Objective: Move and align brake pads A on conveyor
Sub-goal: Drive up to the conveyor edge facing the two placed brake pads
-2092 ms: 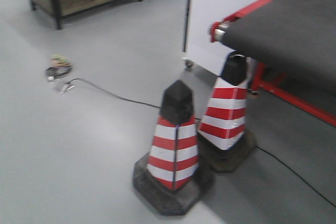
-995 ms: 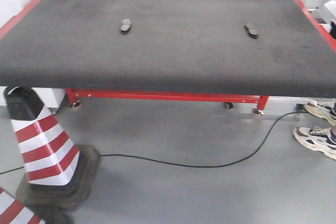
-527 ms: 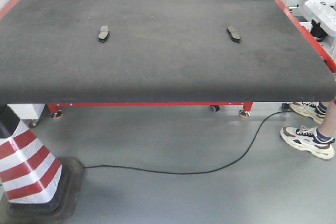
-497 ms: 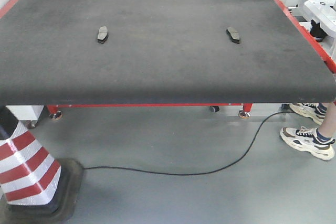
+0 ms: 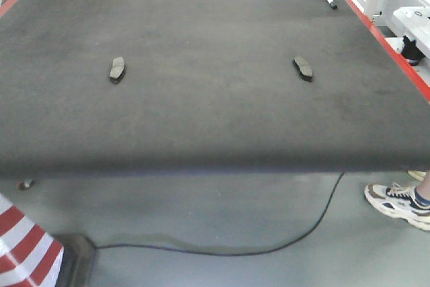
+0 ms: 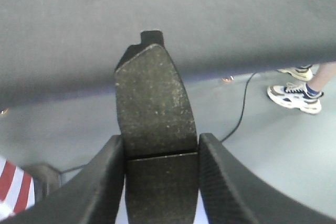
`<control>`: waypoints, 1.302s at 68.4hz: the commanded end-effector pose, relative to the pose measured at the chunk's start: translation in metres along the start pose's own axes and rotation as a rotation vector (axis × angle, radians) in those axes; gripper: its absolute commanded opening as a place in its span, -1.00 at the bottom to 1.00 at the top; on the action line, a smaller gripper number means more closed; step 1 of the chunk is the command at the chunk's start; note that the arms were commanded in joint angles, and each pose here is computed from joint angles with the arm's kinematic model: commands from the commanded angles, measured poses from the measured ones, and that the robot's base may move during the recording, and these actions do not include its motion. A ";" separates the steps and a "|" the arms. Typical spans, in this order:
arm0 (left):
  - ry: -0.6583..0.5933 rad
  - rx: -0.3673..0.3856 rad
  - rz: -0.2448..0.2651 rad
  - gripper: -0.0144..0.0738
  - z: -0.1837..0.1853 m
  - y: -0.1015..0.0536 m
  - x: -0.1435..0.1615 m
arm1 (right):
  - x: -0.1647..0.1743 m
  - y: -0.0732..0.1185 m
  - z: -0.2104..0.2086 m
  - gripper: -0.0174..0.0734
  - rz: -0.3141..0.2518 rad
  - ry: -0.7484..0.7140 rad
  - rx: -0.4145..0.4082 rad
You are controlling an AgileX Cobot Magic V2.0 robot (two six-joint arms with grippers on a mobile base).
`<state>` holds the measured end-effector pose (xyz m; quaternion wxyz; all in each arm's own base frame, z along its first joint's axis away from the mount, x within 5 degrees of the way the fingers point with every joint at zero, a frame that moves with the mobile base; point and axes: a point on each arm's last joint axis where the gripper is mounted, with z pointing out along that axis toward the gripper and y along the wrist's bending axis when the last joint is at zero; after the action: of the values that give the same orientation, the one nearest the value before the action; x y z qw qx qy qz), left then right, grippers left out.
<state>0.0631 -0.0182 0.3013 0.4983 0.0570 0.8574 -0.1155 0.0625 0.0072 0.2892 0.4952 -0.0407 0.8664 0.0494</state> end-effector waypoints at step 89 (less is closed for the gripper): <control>-0.106 0.027 -0.004 -0.69 -0.004 -0.003 -0.015 | -0.015 0.001 -0.005 -0.63 -0.015 -0.106 -0.005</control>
<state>0.0631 -0.0182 0.3013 0.4983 0.0570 0.8574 -0.1155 0.0625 0.0072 0.2892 0.4952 -0.0407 0.8664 0.0494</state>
